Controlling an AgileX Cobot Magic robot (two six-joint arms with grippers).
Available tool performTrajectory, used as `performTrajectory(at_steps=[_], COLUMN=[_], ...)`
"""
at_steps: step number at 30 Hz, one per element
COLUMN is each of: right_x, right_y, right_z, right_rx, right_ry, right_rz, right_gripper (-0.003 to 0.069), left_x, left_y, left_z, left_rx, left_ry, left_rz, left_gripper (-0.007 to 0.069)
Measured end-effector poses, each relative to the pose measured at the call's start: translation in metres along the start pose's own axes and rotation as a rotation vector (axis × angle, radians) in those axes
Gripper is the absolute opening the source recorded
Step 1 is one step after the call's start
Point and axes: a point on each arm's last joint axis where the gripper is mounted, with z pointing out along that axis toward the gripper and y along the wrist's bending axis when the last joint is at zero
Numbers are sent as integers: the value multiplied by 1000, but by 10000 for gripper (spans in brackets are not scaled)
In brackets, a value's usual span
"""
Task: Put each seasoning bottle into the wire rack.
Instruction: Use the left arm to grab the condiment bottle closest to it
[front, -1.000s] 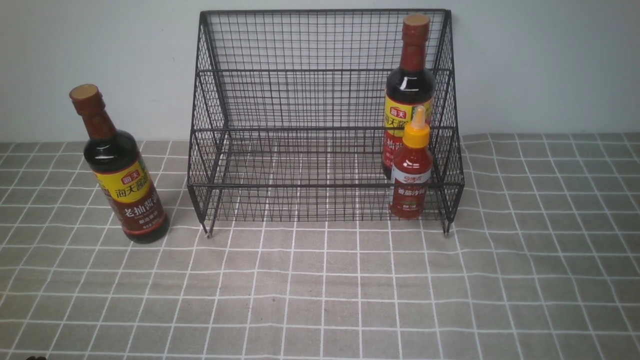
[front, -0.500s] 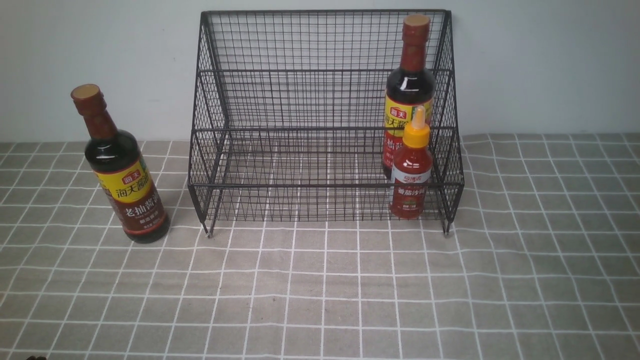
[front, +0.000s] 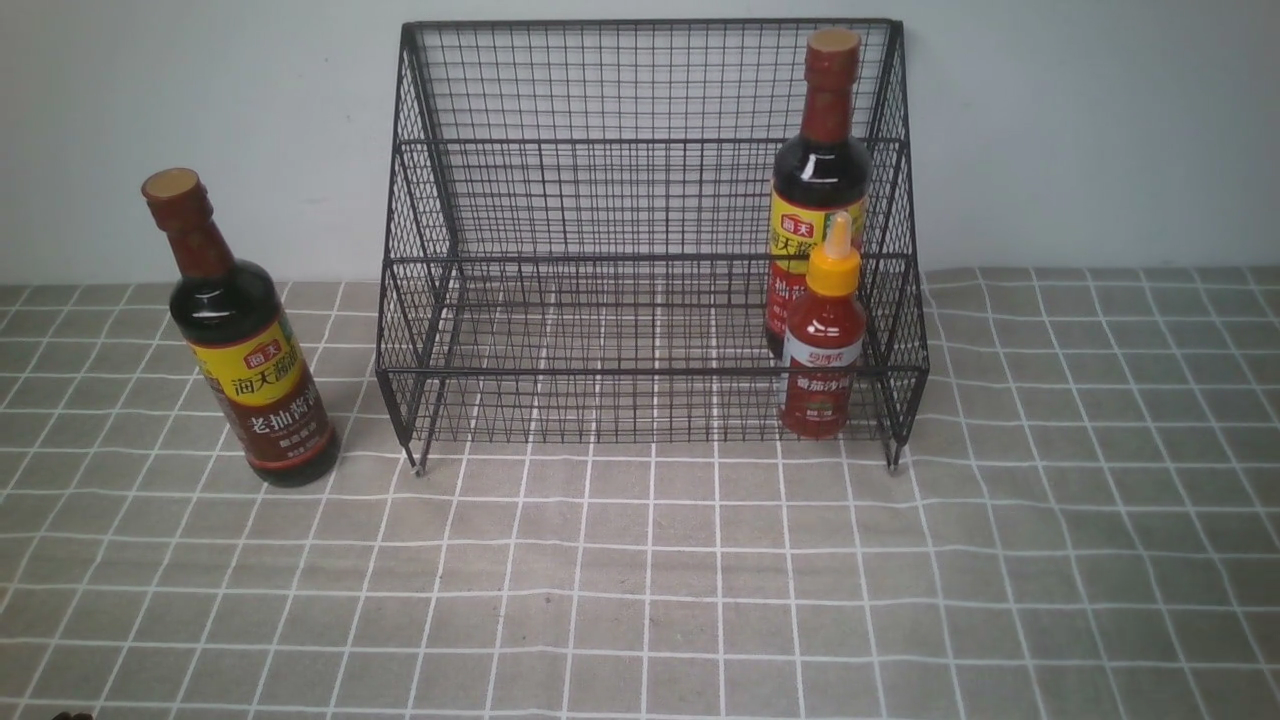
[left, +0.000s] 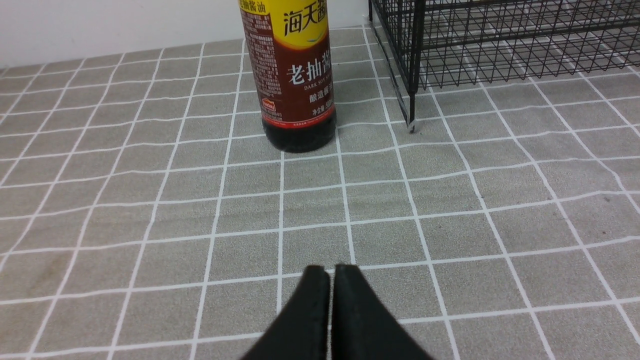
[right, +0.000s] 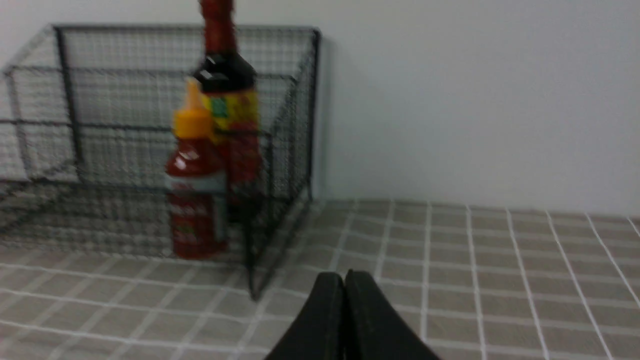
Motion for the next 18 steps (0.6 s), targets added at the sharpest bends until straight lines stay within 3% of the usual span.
performTrajectory(at_steps=[6,18], right_x=[16,16], right_y=[-6,-7], right_z=[1,0], right_rx=[117,128], right_ry=[114,119], right_rz=[15,13], right_gripper=[-14,-14], left_x=[0,0], left_y=[0,0], left_z=[0,0], left_rx=[0,0], left_ry=[1,1], left_rz=[0,0], left_gripper=[-7,-7])
